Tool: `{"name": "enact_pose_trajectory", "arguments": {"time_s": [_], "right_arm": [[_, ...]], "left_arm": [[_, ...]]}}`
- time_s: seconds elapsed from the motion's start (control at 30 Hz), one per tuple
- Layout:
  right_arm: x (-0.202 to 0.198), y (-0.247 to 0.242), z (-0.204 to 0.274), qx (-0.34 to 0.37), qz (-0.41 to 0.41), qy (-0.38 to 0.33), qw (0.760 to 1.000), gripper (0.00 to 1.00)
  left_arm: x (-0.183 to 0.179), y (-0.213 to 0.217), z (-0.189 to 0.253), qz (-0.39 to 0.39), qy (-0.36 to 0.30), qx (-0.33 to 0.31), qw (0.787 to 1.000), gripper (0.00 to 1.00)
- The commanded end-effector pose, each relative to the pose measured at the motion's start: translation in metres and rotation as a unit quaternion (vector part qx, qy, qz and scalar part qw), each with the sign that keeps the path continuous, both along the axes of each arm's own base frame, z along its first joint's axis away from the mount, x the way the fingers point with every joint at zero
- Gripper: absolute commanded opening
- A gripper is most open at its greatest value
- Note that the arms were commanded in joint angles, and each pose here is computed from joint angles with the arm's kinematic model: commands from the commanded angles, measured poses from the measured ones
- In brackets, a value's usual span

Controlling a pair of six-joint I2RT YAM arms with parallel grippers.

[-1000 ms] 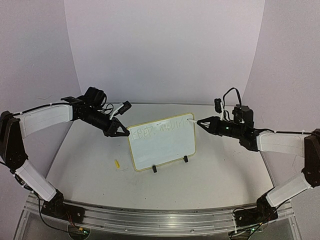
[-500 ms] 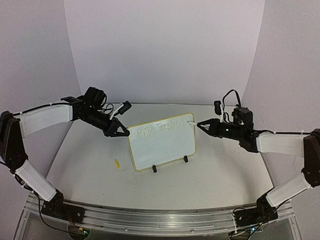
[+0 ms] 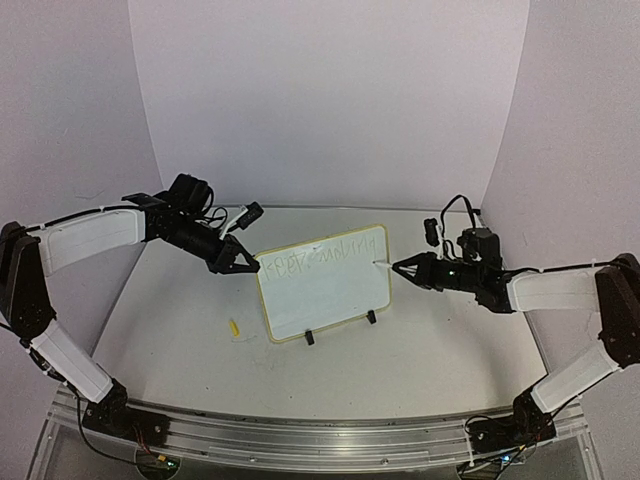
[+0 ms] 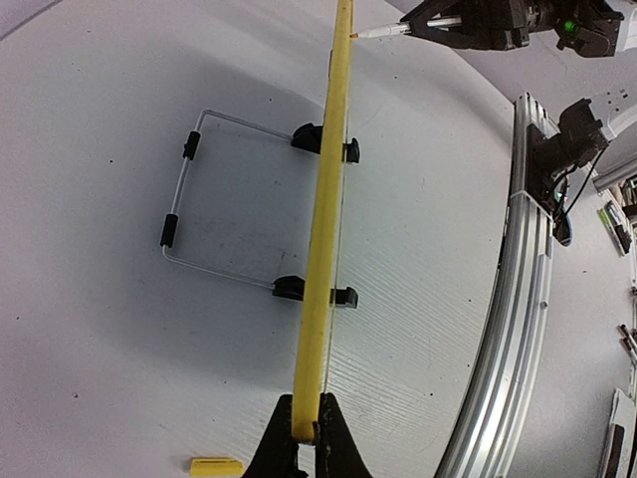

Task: Write a sentence on the whiteboard
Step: Write on the whiteboard with the whiteboard marker without the cap.

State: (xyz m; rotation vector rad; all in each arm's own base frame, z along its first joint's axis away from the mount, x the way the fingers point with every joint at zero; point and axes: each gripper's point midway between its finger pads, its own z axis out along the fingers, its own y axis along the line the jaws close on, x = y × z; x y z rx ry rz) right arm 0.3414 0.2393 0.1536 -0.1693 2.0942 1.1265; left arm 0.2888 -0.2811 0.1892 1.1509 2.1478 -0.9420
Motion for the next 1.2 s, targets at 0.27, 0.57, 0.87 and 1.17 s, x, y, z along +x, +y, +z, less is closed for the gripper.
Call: {"name": "enact_pose_trajectory", "arguments": {"time_s": [0.27,0.57,0.87,1.17], "right_arm": [[-0.011,0.016,0.082,0.089,0.05,-0.081,0.991,0.0],[-0.046,0.017,0.103,0.057,0.088,-0.115,0.988,0.0],[-0.07,0.059,0.09,0.013,0.114,-0.112,0.987,0.0],[-0.086,0.114,0.073,0.006,0.143,-0.104,0.984,0.0]], "left_arm": [[0.006,0.0,-0.012,-0.001,-0.019,0.033,0.999,0.0],[0.006,0.0,-0.013,-0.001,-0.016,0.033,0.999,0.0],[0.004,-0.002,-0.012,-0.004,-0.014,0.031,0.999,0.0],[0.0,-0.004,-0.013,-0.009,-0.015,0.034,0.999,0.0]]}}
